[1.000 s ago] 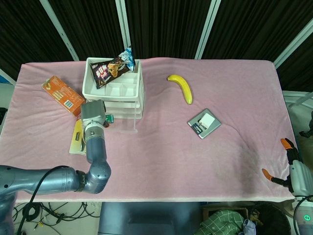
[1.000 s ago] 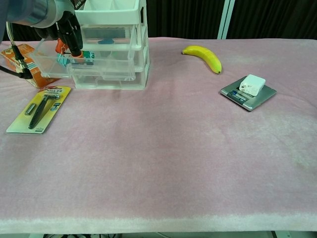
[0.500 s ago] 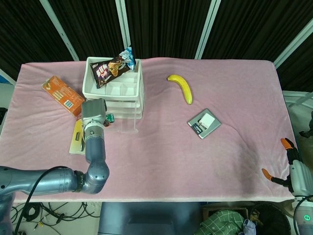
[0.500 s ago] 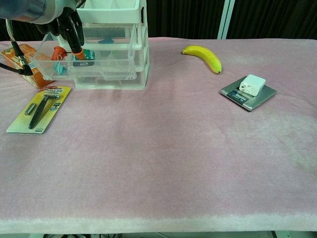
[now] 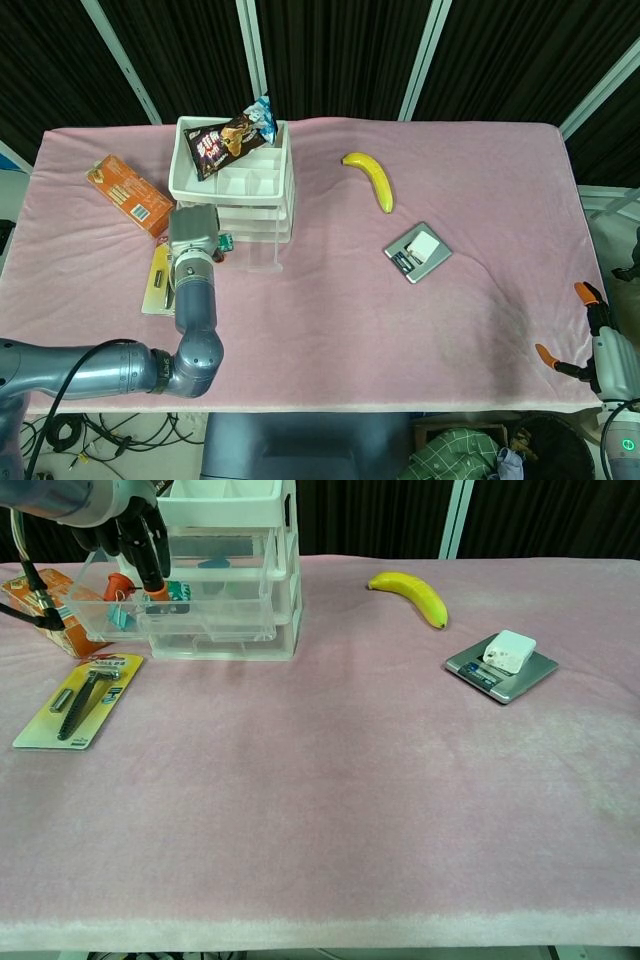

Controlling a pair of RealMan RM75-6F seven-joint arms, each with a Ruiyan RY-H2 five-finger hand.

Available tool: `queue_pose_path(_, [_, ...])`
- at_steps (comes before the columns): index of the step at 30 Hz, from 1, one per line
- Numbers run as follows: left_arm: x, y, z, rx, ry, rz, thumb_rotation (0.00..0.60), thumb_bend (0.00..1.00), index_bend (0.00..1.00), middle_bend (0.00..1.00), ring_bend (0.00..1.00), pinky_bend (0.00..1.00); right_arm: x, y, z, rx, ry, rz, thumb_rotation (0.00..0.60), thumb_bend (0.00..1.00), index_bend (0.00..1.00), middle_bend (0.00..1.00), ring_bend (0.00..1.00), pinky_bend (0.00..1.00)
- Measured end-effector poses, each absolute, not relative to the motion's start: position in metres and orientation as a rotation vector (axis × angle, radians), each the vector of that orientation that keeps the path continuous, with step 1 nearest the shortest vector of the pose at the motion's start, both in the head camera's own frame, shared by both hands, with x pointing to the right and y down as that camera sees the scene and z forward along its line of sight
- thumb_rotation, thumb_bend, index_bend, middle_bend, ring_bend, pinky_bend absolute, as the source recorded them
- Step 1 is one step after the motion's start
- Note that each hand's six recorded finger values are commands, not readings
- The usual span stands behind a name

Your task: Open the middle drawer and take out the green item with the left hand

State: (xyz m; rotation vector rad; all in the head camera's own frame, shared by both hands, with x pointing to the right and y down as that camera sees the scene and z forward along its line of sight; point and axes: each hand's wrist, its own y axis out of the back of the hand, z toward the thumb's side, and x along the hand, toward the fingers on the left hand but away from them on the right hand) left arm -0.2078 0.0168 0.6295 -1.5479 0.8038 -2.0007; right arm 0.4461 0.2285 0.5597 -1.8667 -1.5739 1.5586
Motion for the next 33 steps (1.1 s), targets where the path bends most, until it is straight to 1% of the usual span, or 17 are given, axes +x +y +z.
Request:
queue_pose_path(9, [-0.21, 0.017, 0.634, -1.539, 0.794, -2.009, 0.6, 0.19, 0.41, 1.0, 1.0, 1.0, 0.446, 0.228, 0.559, -1.869, -1.582, 1.551, 0.6, 0.12, 0.0, 0.0, 0.0, 0.12])
queue_pose_path(15, [-0.206, 0.019, 0.636, -1.551, 0.791, -1.996, 0.6, 0.19, 0.45, 1.0, 1.0, 1.0, 0.446, 0.228, 0.558, -1.869, -1.591, 1.543, 0.6, 0.12, 0.0, 0.0, 0.0, 0.12])
queue_pose_path(17, [-0.205, 0.019, 0.636, -1.552, 0.791, -1.996, 0.6, 0.23, 0.47, 1.0, 1.0, 1.0, 0.446, 0.227, 0.558, -1.87, -1.594, 1.539, 0.6, 0.12, 0.0, 0.0, 0.0, 0.12])
queue_pose_path(19, [-0.205, 0.019, 0.637, -1.552, 0.786, -1.998, 0.6, 0.3, 0.49, 1.0, 1.0, 1.0, 0.446, 0.227, 0.558, -1.871, -1.597, 1.536, 0.6, 0.12, 0.0, 0.0, 0.0, 0.12])
queue_pose_path(22, [-0.206, 0.019, 0.637, -1.554, 0.784, -2.001, 0.6, 0.37, 0.52, 1.0, 1.0, 1.0, 0.447, 0.227, 0.557, -1.872, -1.606, 1.528, 0.6, 0.12, 0.0, 0.0, 0.0, 0.12])
queue_pose_path(26, [-0.205, 0.019, 0.635, -1.561, 0.793, -1.994, 0.6, 0.37, 0.53, 1.0, 1.0, 1.0, 0.447, 0.227, 0.557, -1.872, -1.605, 1.526, 0.6, 0.12, 0.0, 0.0, 0.0, 0.12])
queue_pose_path(33, [-0.202, 0.017, 0.625, -1.592, 0.814, -1.958, 0.6, 0.37, 0.54, 1.0, 1.0, 1.0, 0.447, 0.227, 0.557, -1.872, -1.604, 1.525, 0.6, 0.12, 0.0, 0.0, 0.0, 0.12])
